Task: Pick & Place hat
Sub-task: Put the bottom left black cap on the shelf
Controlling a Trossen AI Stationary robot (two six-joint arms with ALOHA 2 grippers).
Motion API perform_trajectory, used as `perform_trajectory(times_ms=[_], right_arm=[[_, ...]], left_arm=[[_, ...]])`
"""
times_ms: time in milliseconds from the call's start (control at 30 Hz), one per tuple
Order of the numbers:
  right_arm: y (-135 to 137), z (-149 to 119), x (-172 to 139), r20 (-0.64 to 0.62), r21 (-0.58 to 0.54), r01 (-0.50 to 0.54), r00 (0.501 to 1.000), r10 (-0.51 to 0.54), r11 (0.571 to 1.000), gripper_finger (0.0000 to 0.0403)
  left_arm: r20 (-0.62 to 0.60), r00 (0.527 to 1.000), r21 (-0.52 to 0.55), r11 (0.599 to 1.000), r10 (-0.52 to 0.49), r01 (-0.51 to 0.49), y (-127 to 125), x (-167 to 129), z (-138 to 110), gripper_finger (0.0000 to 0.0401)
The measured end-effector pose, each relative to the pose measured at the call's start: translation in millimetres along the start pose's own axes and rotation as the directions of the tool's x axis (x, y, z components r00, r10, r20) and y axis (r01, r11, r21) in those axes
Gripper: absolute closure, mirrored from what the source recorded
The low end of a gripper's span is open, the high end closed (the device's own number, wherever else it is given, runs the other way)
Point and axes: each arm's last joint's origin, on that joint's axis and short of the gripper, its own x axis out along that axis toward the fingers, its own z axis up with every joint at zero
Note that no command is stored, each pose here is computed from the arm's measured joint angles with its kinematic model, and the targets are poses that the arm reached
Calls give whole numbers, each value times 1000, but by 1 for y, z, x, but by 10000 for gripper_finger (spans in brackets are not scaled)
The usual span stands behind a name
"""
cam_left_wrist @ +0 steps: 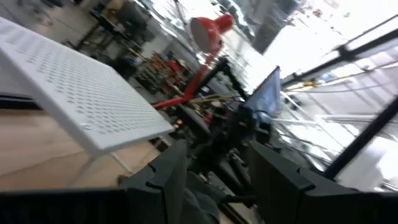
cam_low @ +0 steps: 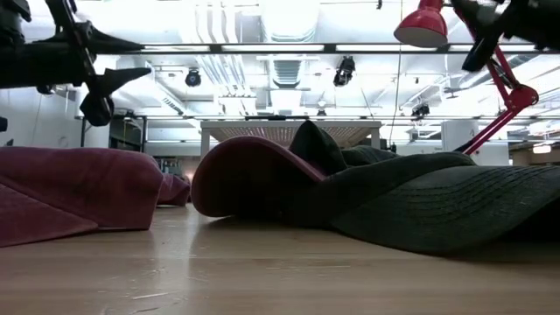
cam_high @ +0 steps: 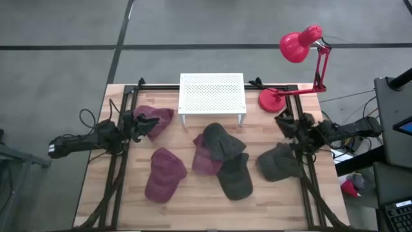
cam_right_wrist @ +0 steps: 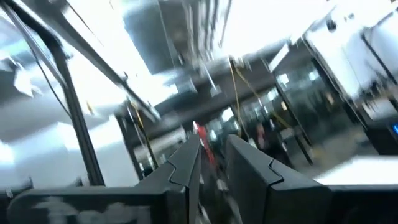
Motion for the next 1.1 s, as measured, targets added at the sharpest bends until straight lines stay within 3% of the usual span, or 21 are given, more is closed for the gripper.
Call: perform_trajectory(times_ms=[167, 267, 600, 700, 800, 867, 933, 1100], right_arm=[[6, 11, -1, 89, 14, -116, 989, 114, 993, 335], [6, 11, -1, 94, -17, -123, 988, 124, 992, 332], [6, 10, -1, 85, 172, -148, 987, 135, 974, 321], [4, 5, 2, 38, 206, -96, 995, 90, 974, 323], [1, -7, 8, -108, 222, 55, 994, -31, 974, 323], [0, -17, 13, -258, 196, 154, 961, -101, 968, 323], [-1, -26, 16, -413, 132, 232, 896, -159, 964, 323], [0, -36, 19, -699, -14, 342, 669, -254, 940, 317]], left_arm=[[-7, 995, 35, 994, -103, 103, -6, 1, 3, 238], [-10, 989, 70, 987, -145, 145, -9, 3, 5, 238], [-104, 993, 242, 968, -46, 70, -22, 25, 13, 238], [-126, 992, 318, 946, -21, 60, -29, 37, 19, 238], [-155, 988, 389, 920, 7, 55, -37, 49, 24, 238], [-178, 984, 430, 901, 29, 51, -42, 56, 27, 238], [-213, 975, 471, 881, 62, 47, -45, 64, 30, 238], [-303, 940, 537, 843, 156, 34, -51, 79, 32, 238]])
